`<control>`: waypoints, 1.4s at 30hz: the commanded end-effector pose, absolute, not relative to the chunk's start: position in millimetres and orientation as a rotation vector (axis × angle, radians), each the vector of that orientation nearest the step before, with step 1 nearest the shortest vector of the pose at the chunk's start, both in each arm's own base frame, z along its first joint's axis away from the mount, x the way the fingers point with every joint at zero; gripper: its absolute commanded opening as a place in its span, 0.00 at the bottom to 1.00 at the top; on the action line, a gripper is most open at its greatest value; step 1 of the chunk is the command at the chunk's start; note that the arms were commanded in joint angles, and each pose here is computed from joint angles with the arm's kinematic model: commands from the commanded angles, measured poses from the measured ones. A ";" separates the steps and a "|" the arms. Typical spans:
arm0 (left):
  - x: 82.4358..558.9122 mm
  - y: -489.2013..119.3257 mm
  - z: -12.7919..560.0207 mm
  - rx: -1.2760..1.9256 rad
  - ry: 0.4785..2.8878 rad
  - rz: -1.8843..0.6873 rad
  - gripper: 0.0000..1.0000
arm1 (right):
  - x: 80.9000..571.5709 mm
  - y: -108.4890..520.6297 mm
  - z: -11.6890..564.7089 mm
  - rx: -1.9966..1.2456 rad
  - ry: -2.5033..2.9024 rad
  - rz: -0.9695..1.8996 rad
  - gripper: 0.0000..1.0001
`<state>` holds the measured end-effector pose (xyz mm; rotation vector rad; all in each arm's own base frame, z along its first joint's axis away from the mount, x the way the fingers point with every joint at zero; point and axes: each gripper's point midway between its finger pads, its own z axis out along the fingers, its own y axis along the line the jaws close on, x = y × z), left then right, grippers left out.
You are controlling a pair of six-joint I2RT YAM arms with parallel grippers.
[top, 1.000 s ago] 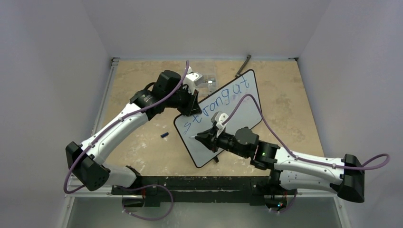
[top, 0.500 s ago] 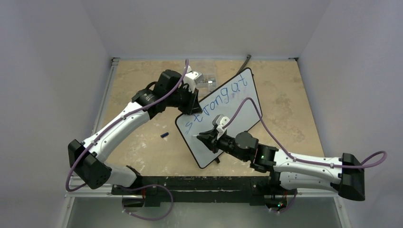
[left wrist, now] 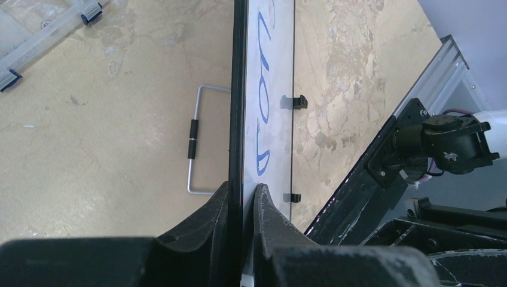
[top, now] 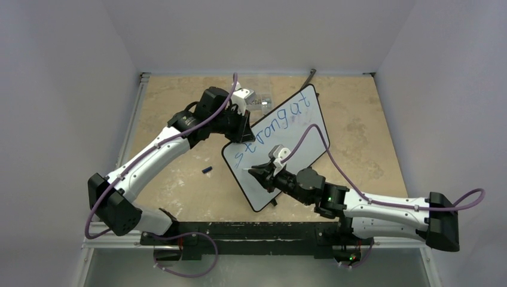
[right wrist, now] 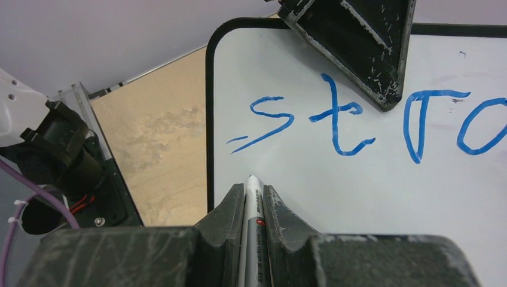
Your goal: Write a sentence on the whiteboard
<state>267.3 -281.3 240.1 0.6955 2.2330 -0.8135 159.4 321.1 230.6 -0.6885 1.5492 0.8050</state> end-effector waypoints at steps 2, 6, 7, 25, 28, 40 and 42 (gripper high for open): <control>293.5 -225.7 193.5 0.692 2.355 -0.378 0.00 | 164.4 321.6 224.0 -0.672 1.553 0.766 0.00; 293.5 -225.8 193.8 0.693 2.354 -0.378 0.00 | 163.4 319.8 212.9 -0.678 1.581 0.754 0.00; 293.1 -226.0 193.4 0.694 2.355 -0.378 0.00 | 162.5 318.9 211.2 -0.679 1.586 0.755 0.00; 292.7 -225.7 194.4 0.696 2.352 -0.380 0.00 | 143.8 306.1 162.9 -0.693 1.704 0.766 0.00; 292.6 -225.3 194.5 0.695 2.352 -0.379 0.00 | 145.3 308.1 169.4 -0.690 1.689 0.762 0.00; 291.7 -226.4 194.5 0.701 2.352 -0.388 0.00 | 158.6 308.0 200.6 -0.635 1.637 0.709 0.00; 291.6 -226.6 194.2 0.701 2.353 -0.389 0.00 | 159.2 309.8 204.2 -0.636 1.630 0.709 0.00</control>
